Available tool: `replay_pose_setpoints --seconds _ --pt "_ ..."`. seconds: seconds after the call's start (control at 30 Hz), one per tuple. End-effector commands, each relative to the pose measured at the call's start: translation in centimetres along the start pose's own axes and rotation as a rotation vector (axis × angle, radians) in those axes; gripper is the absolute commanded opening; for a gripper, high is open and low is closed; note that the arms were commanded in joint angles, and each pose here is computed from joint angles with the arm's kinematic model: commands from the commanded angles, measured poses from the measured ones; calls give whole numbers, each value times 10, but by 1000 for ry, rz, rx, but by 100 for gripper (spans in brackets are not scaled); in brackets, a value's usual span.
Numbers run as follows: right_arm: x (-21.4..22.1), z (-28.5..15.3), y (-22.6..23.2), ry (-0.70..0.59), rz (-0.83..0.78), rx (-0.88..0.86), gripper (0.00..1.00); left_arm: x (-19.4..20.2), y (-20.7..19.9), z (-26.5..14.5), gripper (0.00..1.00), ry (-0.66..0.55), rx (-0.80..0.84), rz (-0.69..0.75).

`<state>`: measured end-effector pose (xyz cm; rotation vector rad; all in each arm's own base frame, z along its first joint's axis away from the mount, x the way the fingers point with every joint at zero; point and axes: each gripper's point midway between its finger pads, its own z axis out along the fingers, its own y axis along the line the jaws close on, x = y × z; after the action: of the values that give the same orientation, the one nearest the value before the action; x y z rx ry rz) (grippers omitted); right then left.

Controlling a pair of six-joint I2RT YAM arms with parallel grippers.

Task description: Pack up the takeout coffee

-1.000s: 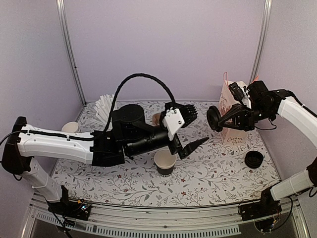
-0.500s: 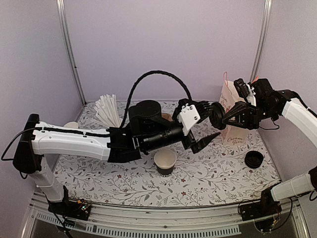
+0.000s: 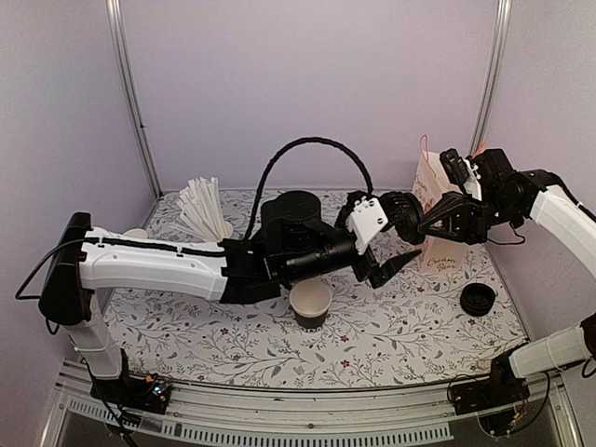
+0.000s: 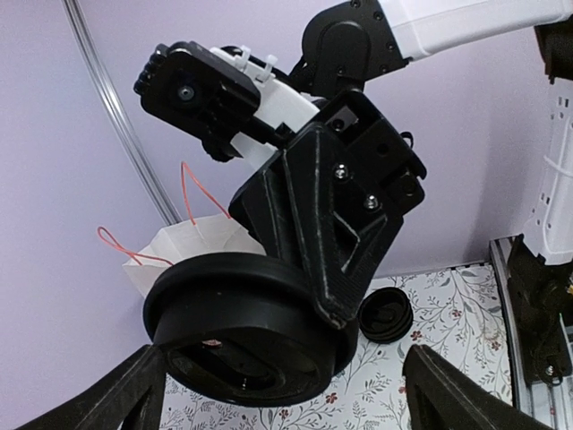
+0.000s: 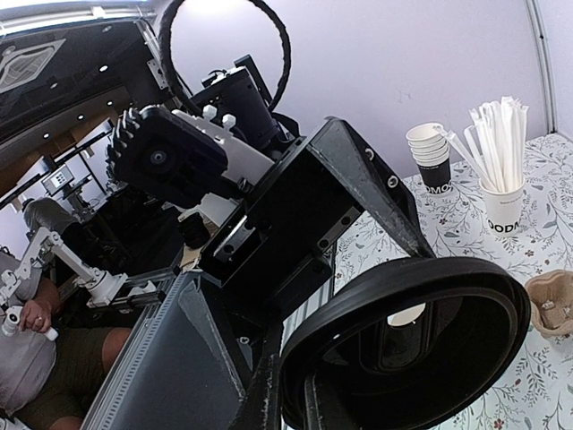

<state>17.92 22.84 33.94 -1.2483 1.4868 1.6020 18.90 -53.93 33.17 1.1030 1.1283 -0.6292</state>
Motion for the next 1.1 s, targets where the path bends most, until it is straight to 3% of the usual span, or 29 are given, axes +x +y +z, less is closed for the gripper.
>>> replay_pose_setpoints --seconds 0.0,0.47,1.07 --pt "0 1 9 -16 -8 -27 7 -8 18 4 95 -28 -56 -32" --pt "-1 0 13 -19 -15 -30 7 6 16 18 95 0 -20 -74" --pt "2 1 12 -14 -17 -21 7 13 18 15 81 -5 4 -102"
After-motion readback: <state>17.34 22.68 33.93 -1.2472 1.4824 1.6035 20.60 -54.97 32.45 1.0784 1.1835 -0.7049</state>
